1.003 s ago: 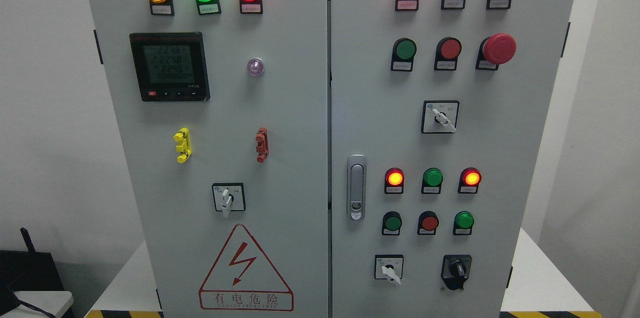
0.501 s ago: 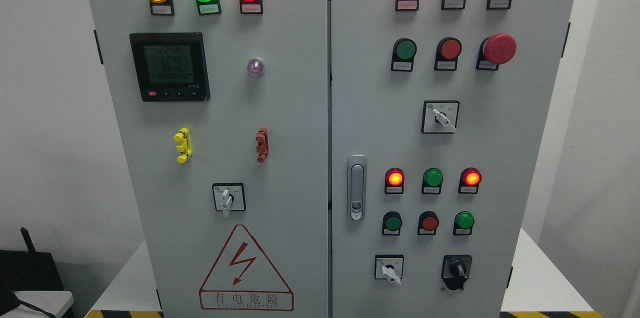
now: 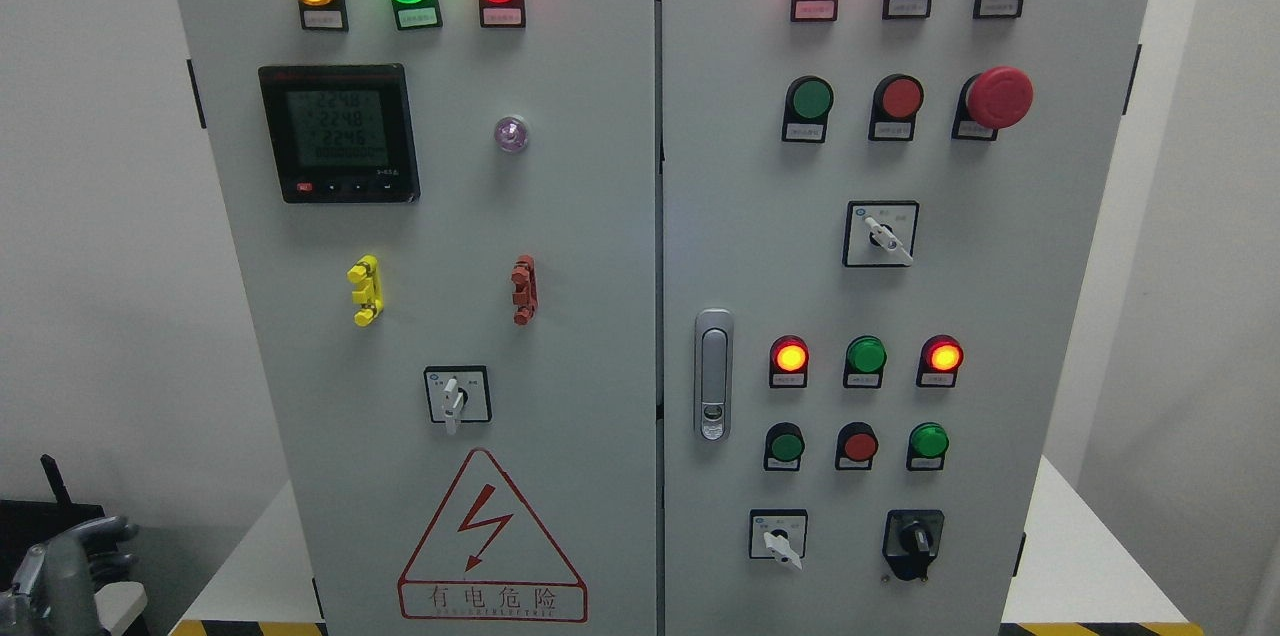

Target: Turn on light switch 1

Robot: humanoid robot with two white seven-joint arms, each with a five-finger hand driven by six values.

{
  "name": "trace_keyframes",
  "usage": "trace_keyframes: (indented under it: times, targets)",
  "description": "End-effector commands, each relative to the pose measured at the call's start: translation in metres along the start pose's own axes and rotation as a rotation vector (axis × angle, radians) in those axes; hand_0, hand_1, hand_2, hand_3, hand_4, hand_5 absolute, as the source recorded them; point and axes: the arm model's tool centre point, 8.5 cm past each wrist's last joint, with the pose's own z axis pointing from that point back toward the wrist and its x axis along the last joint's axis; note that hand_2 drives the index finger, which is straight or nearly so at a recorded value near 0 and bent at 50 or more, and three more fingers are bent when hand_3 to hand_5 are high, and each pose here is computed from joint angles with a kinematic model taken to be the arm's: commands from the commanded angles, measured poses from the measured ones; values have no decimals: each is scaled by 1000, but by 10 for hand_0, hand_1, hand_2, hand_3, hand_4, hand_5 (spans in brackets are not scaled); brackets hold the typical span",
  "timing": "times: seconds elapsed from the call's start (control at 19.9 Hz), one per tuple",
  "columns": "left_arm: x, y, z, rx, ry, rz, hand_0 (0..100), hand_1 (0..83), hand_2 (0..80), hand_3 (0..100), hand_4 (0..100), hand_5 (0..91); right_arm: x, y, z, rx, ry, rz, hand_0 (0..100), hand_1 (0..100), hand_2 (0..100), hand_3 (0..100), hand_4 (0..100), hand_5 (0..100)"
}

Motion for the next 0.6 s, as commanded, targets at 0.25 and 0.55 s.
trace_keyframes:
  times: [0.25,0.55]
  targets:
    - [27,-103,23,-165,8,78,149,118,495,624,679,519,0,0,0,1,-1,-17,120,389,0,0,0,0]
    - [37,-129,24,-175,35,76,142,147,521,676,722,572,0,0,0,1,-1,-17,120,389,0,0,0,0]
